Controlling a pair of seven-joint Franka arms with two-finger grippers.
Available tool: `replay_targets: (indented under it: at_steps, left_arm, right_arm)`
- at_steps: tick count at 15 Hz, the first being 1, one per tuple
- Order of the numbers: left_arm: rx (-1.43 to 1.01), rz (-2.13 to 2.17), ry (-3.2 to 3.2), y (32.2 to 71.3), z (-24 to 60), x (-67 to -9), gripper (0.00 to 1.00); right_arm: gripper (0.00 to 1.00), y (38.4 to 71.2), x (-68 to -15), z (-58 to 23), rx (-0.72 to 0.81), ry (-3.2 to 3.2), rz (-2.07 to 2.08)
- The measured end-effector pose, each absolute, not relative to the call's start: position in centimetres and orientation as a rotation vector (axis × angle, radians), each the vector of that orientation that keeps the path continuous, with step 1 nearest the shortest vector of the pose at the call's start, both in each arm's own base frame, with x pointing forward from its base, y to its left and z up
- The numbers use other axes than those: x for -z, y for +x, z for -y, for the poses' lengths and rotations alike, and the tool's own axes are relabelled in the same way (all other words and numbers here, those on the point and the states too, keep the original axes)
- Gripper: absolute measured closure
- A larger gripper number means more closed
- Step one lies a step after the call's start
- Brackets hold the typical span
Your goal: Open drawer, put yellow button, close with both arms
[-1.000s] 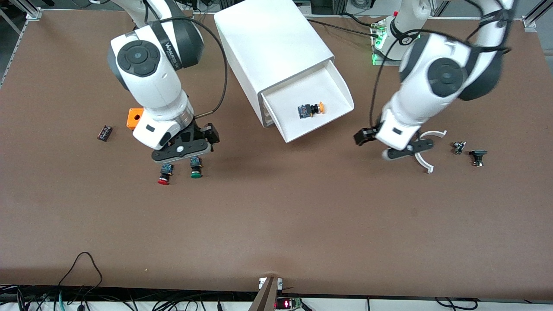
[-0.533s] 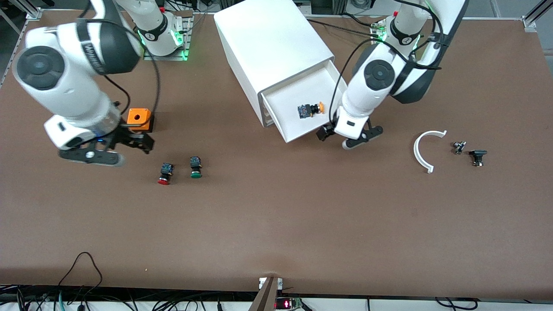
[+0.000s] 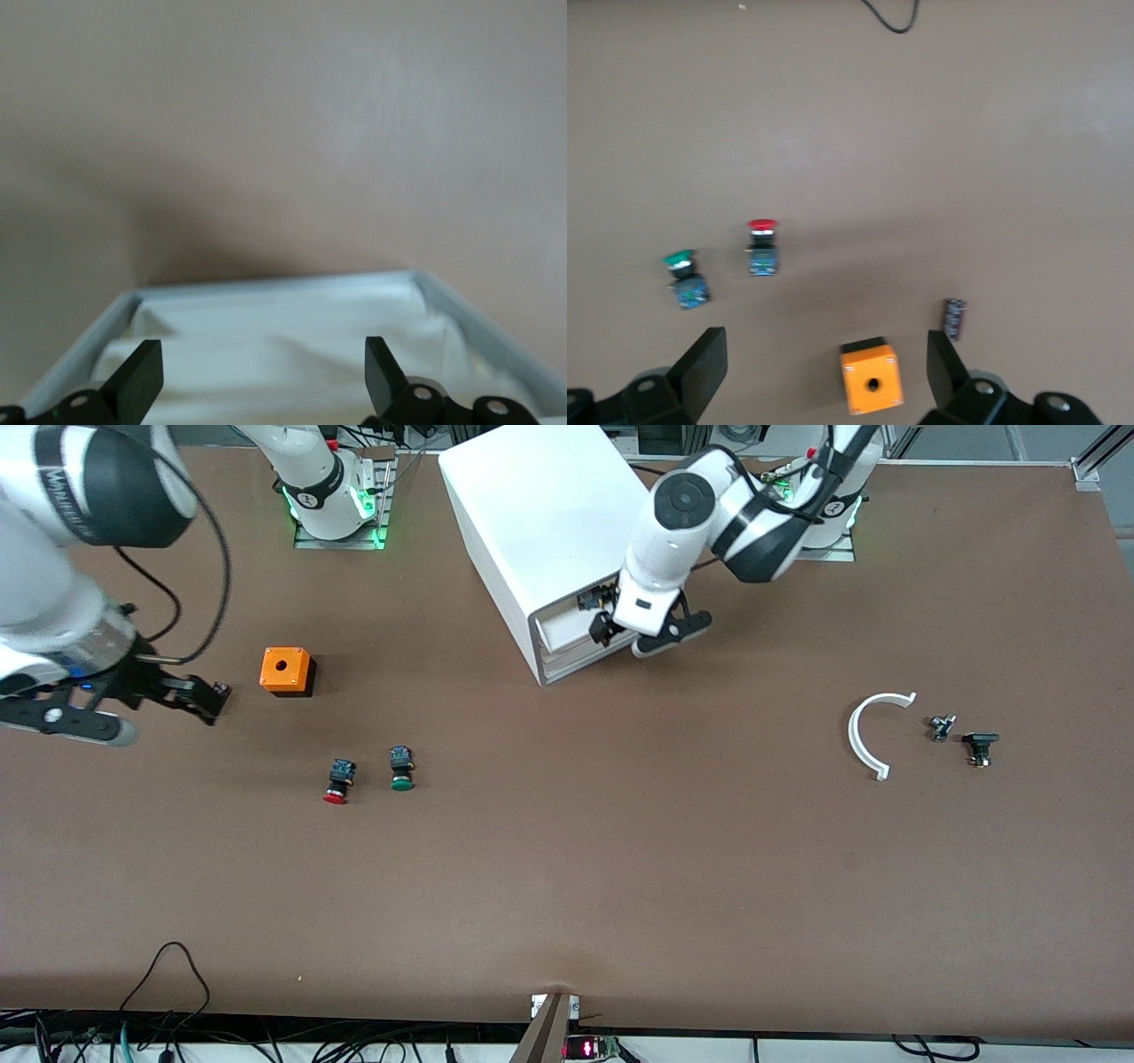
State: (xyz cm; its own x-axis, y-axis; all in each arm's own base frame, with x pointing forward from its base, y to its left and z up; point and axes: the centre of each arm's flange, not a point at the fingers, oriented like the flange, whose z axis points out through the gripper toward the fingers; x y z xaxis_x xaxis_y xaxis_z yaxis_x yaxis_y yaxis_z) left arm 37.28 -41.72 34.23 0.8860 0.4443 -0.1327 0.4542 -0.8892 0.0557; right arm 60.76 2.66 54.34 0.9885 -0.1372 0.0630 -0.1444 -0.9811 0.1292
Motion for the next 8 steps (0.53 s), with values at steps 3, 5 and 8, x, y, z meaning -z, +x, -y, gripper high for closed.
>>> replay_targets:
  at_steps: [3,5,8]
  left_arm:
    - [0.168,-0.699,2.979,35.6,42.2,-34.5,0.00]
    - [0.173,-0.710,2.983,35.7,41.7,-34.2,0.00]
    - [0.147,-0.801,2.937,38.6,39.4,-34.6,0.00]
  right_arm:
    - [0.00,60.1,-54.8,2.9,-0.027,3.033,0.204]
    - [0.00,59.2,-56.0,3.7,-0.022,3.035,0.208]
    - [0.00,57.0,-56.5,3.0,-0.018,3.049,0.200]
